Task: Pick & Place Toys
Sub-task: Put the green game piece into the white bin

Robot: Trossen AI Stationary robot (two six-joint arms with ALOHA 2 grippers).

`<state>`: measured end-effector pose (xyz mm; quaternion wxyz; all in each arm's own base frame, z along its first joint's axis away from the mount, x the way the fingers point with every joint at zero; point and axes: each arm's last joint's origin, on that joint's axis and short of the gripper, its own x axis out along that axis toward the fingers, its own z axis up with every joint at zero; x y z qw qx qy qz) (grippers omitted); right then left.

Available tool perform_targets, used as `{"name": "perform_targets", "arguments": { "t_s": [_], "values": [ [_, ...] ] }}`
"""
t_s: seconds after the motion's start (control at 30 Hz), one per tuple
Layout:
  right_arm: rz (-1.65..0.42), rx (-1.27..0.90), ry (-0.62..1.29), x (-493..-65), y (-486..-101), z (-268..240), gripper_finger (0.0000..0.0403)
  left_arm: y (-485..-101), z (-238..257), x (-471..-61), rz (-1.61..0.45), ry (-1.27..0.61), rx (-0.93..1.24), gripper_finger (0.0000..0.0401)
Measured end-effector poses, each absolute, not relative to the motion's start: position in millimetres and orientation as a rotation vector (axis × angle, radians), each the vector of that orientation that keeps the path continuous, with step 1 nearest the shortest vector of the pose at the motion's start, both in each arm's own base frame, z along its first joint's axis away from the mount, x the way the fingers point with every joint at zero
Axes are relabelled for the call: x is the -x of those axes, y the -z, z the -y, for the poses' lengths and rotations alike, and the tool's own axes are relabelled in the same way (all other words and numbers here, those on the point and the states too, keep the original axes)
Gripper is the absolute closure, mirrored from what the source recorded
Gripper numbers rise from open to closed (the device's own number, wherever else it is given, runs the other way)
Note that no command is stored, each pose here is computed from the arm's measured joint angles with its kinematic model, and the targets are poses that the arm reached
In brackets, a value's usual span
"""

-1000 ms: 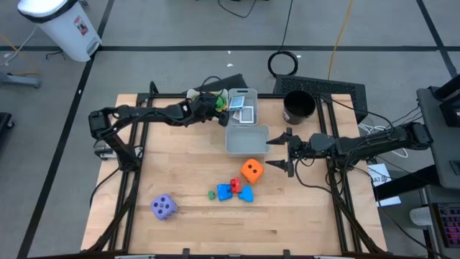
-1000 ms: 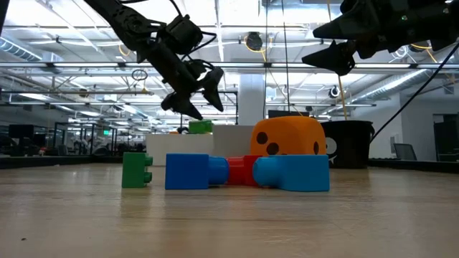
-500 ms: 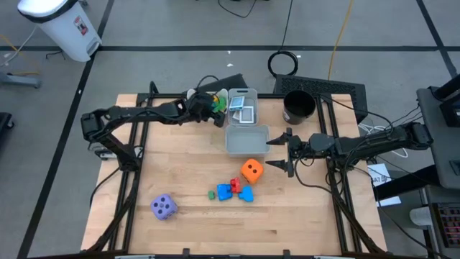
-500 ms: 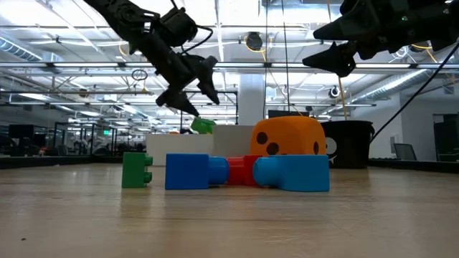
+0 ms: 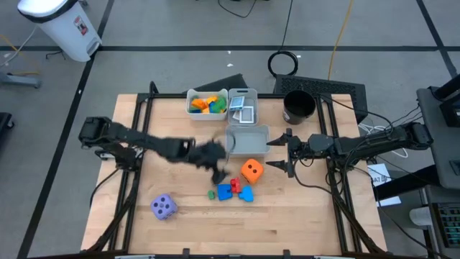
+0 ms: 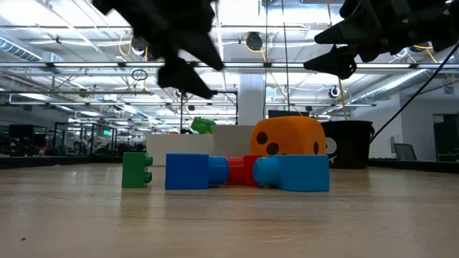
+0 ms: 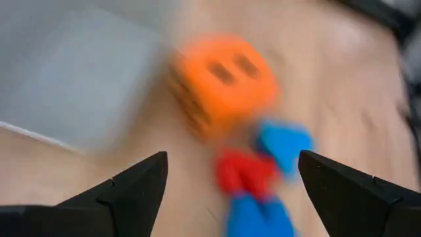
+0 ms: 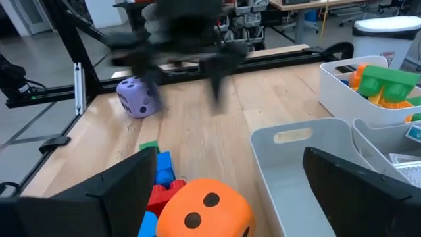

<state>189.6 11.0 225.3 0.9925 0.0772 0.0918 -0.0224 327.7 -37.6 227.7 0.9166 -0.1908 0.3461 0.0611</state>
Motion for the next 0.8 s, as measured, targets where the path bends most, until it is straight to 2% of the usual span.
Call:
{"name": "perform_targets", "arguments": {
  "t_s": [0.13,0.33,0.67,0.8],
  "values": [
    [-0.183,-0.171,0.046,-189.7,-225.3,-11.0,0.0046,-218.6,90.8,-310.0,-0.851,0.006,0.296,0.0052],
    [-0.158,-0.183,0.045,-190.1,-227.7,-11.1,0.0046,-203.0,138.8,-283.5,-0.928,-0.071,0.083,0.0052],
    [-0.138,-0.204,0.042,-190.4,-229.8,-11.2,0.0046,-155.4,153.5,-291.5,-1.024,-0.165,0.089,0.0052],
    [-0.141,-0.203,0.043,-190.3,-229.5,-11.2,0.0046,-147.4,149.5,-297.2,-1.031,-0.183,0.104,0.0052]
  ]
}}
